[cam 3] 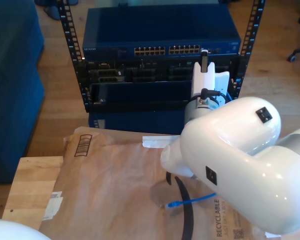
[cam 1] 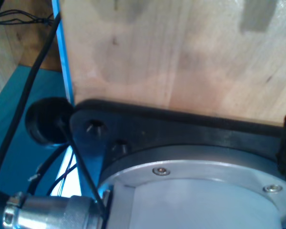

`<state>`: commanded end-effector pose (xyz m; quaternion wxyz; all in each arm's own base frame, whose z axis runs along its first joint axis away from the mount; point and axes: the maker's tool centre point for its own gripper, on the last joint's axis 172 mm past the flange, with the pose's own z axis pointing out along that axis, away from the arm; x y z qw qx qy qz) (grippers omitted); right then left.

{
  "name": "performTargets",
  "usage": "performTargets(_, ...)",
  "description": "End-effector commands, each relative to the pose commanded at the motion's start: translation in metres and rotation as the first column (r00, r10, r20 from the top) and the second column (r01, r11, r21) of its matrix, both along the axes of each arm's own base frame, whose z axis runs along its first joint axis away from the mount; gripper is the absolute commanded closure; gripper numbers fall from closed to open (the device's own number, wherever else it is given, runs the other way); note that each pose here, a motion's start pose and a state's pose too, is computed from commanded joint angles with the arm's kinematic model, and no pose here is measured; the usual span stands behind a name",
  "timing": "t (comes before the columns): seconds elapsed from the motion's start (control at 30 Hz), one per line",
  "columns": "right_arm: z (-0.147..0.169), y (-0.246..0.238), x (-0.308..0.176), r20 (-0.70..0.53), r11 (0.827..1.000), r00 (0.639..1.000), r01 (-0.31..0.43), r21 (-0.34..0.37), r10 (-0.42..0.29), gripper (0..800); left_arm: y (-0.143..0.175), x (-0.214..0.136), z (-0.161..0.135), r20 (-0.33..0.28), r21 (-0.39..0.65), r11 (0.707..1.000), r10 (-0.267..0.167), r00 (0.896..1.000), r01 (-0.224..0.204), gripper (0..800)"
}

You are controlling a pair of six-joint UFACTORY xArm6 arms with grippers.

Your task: Grab the cable and plug it in

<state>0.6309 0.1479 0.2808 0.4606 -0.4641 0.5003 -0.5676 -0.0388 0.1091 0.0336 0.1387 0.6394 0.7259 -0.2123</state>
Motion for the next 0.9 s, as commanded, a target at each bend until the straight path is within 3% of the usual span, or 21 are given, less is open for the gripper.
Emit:
performTargets(0.3,-0.013,0.009,0.001,0.008,0.995,0.999,-0.038,0.093,0.037,800,-0.001,0.0,0.0,0.0,-0.002,1.0,0.0,1.0,0.0,0)
performTargets(0.9,-0.004,0.002,0.024,0.056,0.994,0.997,-0.051,0.095,0.046,800,0.0,0.0,0.0,0.0,0.002,1.0,0.0,1.0,0.0,0)
